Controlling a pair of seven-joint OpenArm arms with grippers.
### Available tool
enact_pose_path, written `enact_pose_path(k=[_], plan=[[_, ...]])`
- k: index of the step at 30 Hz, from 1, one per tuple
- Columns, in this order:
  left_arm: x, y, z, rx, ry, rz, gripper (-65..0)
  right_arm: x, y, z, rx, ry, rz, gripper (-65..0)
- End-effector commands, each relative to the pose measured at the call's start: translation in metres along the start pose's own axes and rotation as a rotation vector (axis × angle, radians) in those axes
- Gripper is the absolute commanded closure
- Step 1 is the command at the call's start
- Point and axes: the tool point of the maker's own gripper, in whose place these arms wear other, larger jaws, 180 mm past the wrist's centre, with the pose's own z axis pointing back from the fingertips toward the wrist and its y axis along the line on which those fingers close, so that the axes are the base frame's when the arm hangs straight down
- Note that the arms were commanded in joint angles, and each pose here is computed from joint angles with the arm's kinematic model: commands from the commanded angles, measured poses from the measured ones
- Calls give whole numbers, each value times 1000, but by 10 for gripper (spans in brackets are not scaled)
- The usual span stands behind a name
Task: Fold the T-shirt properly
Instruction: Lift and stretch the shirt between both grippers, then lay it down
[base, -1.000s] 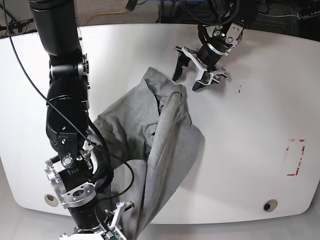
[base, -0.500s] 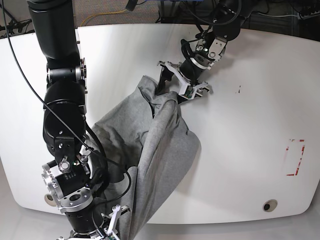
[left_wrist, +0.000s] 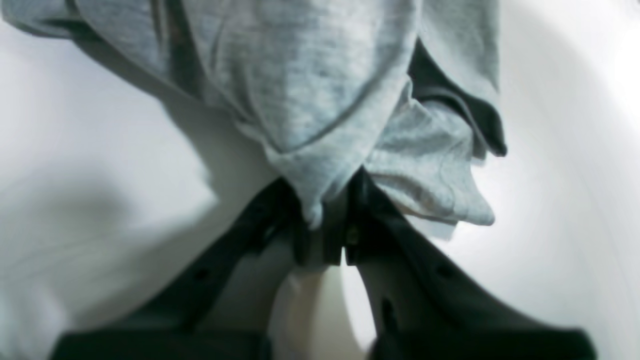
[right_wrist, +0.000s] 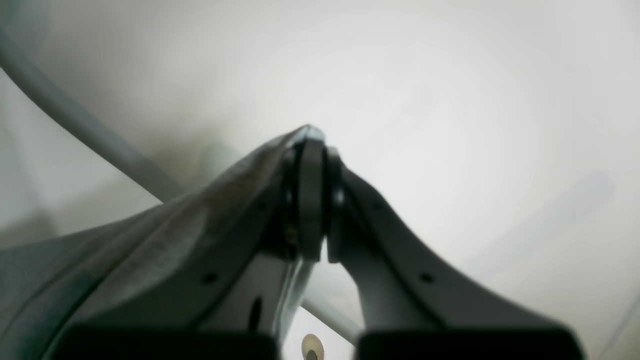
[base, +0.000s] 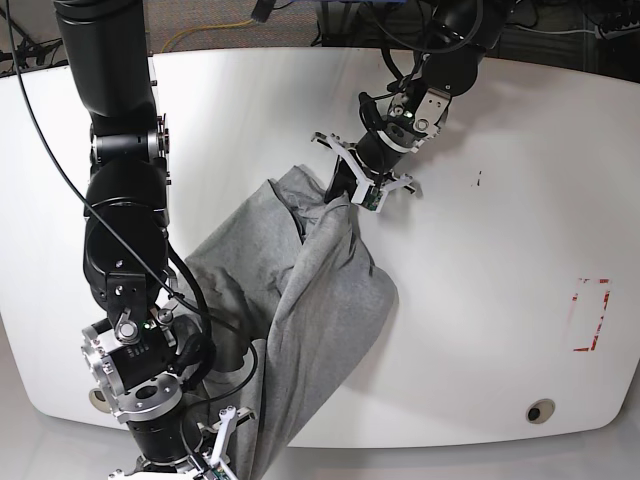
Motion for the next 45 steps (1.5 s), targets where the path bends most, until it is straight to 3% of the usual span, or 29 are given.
enact_pose_path(k=[1,7,13,22,34,39,45], plan=[[16,20,5,41,-24,-21,0,14,-25,3,-60,-42,18,0],[65,60,27,133,-137,-55,0,13,-29,3,-65,-39,25,0],[112,110,62,245,-175,-135,0,0,-29,-8,-51,3,13,0],[226,161,126,416,-352,-308,0,-22,-47,-30,-56,77,-44,0],[341,215,217,646,-450,-454,0,10,-91,-42,-96,45,-14,0],[375,224,243,706,-419,-536,0,10,-101,-34,-99,59,-3,0],[352,219,229,639,-284,-643,0,-13,-80,-18,-55,125,30,0]])
